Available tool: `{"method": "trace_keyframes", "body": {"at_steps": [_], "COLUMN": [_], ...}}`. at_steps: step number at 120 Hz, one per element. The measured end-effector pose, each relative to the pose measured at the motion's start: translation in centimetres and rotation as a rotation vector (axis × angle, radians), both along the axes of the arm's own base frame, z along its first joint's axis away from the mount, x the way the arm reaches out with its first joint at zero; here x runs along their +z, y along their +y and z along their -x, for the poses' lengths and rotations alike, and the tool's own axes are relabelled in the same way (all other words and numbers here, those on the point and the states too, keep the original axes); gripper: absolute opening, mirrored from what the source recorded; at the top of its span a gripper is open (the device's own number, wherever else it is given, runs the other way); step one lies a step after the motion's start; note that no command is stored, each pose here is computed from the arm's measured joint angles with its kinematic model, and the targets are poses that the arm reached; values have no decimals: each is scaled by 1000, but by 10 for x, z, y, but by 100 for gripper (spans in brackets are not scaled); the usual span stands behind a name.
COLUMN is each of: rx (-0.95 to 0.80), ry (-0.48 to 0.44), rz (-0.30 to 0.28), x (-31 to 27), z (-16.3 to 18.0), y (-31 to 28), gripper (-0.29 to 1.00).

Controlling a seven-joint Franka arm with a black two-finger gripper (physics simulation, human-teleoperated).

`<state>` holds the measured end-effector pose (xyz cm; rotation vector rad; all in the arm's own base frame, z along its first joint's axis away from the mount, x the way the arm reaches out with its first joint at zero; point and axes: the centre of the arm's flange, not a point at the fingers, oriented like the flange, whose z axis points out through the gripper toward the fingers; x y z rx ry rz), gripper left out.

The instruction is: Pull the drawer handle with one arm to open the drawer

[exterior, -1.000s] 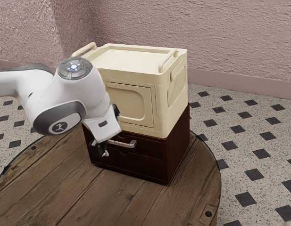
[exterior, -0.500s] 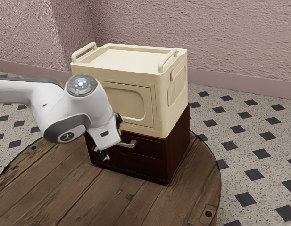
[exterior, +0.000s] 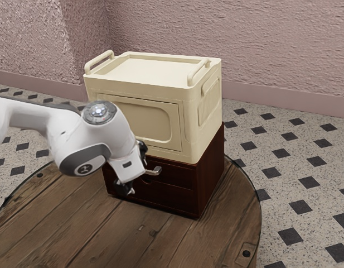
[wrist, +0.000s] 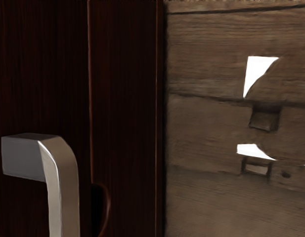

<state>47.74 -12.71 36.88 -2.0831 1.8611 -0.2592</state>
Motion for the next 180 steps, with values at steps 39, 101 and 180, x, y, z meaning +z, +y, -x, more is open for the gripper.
{"method": "trace_keyframes", "body": {"at_steps": [39, 101, 180], "rx": [39, 24, 11], "ry": [22, 34, 47], "rz": [20, 22, -13], "x": [-21, -34, -32], "z": [-11, -9, 38], "y": [19, 15, 13], "gripper": [71, 70, 69]}}
